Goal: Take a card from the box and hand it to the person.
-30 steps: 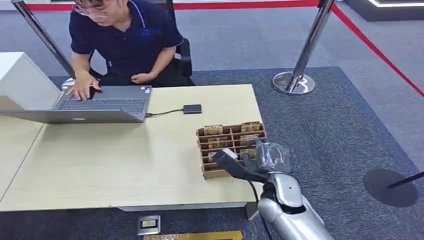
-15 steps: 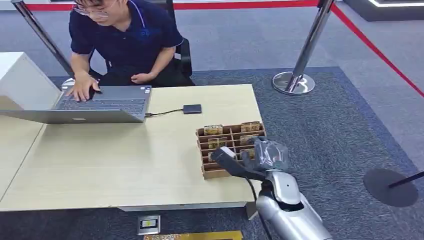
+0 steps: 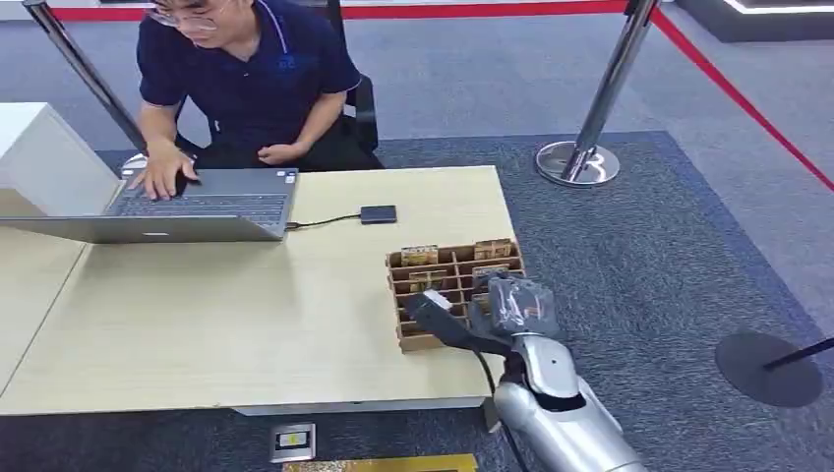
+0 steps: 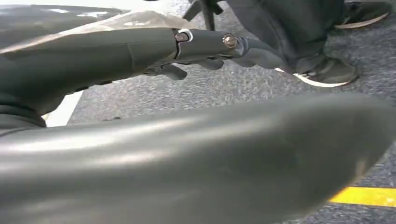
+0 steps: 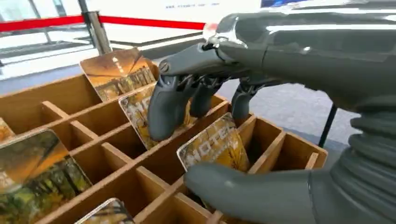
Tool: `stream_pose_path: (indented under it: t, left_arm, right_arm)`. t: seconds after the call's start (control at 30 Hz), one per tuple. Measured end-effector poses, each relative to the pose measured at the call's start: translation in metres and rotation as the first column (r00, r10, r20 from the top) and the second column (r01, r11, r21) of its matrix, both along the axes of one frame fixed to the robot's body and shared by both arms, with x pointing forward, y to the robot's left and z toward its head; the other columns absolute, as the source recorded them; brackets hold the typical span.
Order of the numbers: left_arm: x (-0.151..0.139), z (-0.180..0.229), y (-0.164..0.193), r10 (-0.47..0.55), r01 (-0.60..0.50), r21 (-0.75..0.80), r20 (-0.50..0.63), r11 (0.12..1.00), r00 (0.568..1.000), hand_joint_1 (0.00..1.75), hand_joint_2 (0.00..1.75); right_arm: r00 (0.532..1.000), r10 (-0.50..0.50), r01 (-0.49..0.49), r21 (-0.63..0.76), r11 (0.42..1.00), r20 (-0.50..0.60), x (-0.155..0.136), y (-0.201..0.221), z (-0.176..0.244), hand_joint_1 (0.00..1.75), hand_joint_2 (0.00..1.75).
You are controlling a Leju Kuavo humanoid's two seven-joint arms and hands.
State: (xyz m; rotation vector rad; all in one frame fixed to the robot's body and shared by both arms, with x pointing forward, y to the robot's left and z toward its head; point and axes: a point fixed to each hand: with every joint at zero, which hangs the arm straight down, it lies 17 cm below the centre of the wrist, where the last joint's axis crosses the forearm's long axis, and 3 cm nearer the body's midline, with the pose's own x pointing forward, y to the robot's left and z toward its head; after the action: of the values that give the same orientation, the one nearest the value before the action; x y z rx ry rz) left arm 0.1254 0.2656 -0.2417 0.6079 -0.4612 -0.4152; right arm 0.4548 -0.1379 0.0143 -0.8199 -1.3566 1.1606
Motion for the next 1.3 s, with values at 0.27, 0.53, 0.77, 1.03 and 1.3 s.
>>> stream_pose_path:
  t: [0.27, 0.53, 0.77, 1.03, 1.3]
  left_arm:
    - [0.0, 0.0, 0.0, 0.001, -0.001, 0.0, -0.001, 1.0, 1.0, 0.0, 0.0]
    - [-0.001, 0.0, 0.0, 0.001, -0.001, 0.0, -0.001, 1.0, 1.0, 0.0, 0.0]
    - [0.0, 0.0, 0.0, -0.002, 0.002, -0.001, 0.002, 1.0, 1.0, 0.0, 0.0]
    - [0.0, 0.0, -0.001, -0.005, 0.005, -0.002, 0.004, 1.0, 1.0, 0.0, 0.0]
    - [0.001, 0.0, -0.001, -0.007, 0.007, -0.002, 0.006, 1.0, 1.0, 0.0, 0.0]
  right_arm:
    - [1.0, -0.004, 0.004, -0.002, 1.0, -0.004, 0.0, 0.0, -0.002, 0.86, 1.75]
    - [1.0, -0.011, 0.011, 0.0, 1.0, -0.003, 0.001, -0.002, -0.001, 0.84, 1.75]
    - [1.0, -0.025, 0.025, 0.002, 1.0, 0.004, 0.002, -0.007, 0.001, 0.86, 1.75]
    - [0.999, -0.035, 0.035, 0.003, 0.999, 0.008, 0.002, -0.012, 0.002, 0.87, 1.75]
    - [0.999, -0.036, 0.036, 0.003, 0.999, 0.007, 0.001, -0.013, 0.001, 0.87, 1.75]
